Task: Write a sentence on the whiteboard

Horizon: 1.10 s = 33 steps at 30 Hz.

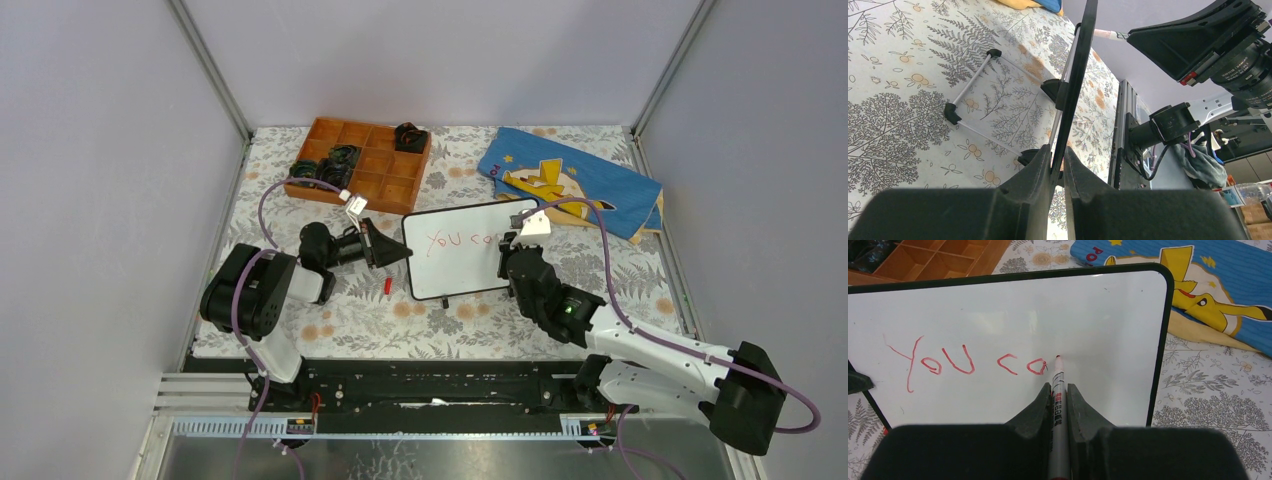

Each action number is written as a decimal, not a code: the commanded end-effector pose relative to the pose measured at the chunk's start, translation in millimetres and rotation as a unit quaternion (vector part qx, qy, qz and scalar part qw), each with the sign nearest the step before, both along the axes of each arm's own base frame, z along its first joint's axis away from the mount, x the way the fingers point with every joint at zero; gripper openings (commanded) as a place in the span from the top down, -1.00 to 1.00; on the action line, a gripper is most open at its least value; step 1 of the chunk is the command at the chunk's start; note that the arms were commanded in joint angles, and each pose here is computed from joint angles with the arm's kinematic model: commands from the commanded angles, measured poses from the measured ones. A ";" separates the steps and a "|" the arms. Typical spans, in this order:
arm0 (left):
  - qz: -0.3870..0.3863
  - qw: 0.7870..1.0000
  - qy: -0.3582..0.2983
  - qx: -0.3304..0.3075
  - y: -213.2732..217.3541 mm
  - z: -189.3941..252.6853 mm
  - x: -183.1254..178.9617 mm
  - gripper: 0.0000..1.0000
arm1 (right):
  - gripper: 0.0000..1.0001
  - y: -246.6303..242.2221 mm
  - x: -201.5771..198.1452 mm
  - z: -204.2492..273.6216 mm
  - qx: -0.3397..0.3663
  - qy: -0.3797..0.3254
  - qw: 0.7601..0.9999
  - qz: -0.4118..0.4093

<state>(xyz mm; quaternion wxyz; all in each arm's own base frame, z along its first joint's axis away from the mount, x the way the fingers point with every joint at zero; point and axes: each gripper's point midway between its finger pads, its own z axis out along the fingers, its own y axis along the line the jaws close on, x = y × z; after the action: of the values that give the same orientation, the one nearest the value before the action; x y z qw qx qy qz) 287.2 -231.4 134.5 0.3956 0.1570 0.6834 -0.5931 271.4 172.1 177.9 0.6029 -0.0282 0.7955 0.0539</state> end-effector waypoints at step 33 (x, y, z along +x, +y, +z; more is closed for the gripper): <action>-0.010 1.000 -0.024 0.005 -4.1 6.9 1.1 0.60 | 1.00 7.6 5.2 18.4 0.038 -0.011 0.999 0.001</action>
<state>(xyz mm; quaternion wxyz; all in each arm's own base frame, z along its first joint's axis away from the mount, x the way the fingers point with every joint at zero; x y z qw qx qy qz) 285.8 -232.7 133.3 0.3928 0.1592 0.6852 -0.5924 264.5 174.6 165.0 0.5842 -0.0274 0.8079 0.0722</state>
